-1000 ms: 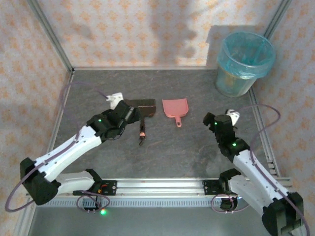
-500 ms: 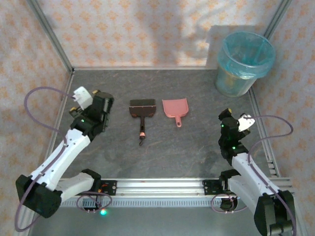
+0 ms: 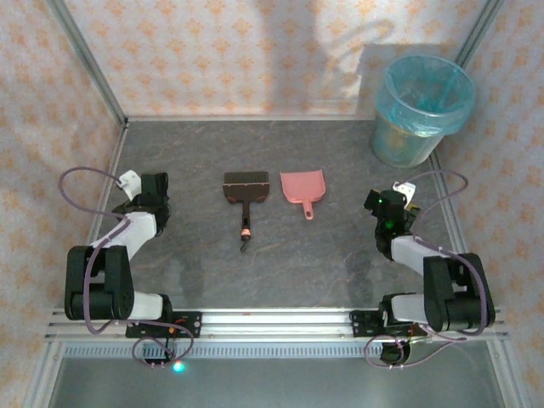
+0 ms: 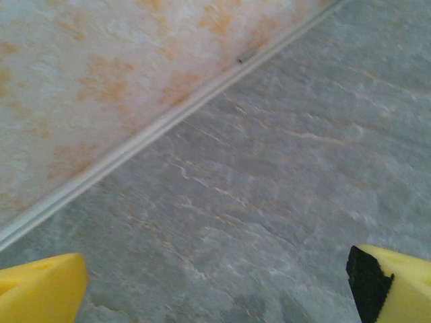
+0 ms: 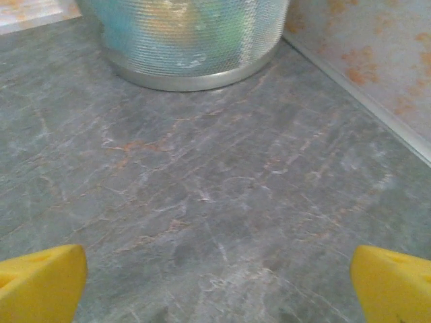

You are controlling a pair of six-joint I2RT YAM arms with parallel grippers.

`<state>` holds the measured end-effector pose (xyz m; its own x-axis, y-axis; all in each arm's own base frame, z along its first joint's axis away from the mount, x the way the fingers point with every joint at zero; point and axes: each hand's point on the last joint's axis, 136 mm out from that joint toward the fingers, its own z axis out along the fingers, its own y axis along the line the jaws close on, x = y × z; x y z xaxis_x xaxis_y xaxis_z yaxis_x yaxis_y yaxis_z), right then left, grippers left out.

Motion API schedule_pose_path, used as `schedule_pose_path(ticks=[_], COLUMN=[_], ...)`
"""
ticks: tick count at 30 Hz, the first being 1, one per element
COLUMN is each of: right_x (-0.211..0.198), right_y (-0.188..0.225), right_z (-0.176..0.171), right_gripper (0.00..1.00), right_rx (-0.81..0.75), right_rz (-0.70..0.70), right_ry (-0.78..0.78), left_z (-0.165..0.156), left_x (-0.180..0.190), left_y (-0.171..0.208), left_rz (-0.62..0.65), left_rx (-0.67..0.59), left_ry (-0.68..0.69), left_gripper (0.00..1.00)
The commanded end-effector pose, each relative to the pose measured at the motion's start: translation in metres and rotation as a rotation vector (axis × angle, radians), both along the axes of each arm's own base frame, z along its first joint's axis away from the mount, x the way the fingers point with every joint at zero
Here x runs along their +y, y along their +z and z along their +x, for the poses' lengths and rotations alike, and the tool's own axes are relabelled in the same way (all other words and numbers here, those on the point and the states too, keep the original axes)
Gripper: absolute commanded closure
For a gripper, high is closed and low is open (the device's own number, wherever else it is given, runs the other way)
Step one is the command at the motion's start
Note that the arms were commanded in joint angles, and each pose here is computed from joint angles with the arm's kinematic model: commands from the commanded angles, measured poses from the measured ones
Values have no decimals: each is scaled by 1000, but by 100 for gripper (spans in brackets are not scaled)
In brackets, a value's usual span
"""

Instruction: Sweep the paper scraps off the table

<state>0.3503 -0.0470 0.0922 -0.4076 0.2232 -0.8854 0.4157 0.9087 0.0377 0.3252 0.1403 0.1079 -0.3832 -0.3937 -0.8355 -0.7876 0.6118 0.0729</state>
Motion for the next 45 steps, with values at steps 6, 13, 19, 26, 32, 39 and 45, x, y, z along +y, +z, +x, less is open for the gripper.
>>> schedule_pose_path(ticks=[6, 13, 19, 26, 32, 39, 45], right_x=[15, 19, 28, 37, 22, 11, 10], right_y=[25, 13, 8, 5, 0, -1, 0], right_z=[29, 31, 19, 24, 36, 39, 39], right_gripper=[1, 1, 1, 1, 1, 1, 1], right_rx=[-142, -158, -225, -205, -126, -113, -118], right_rz=[-26, -32, -40, -60, -59, -23, -23], right_ry=[121, 150, 209, 248, 152, 110, 104], left_z=[36, 37, 37, 52, 56, 59, 59], left_x=[-23, -47, -61, -91, -99, -98, -98], left_y=[-2, 7, 10, 4, -5, -9, -9], left_rz=[-25, 63, 137, 161, 180, 133, 133], left_rx=[-135, -204, -211, -181, -177, -170, -170], left_ry=[-214, -308, -342, -510, -544, -571, -570], left_gripper=[0, 0, 0, 0, 0, 0, 0])
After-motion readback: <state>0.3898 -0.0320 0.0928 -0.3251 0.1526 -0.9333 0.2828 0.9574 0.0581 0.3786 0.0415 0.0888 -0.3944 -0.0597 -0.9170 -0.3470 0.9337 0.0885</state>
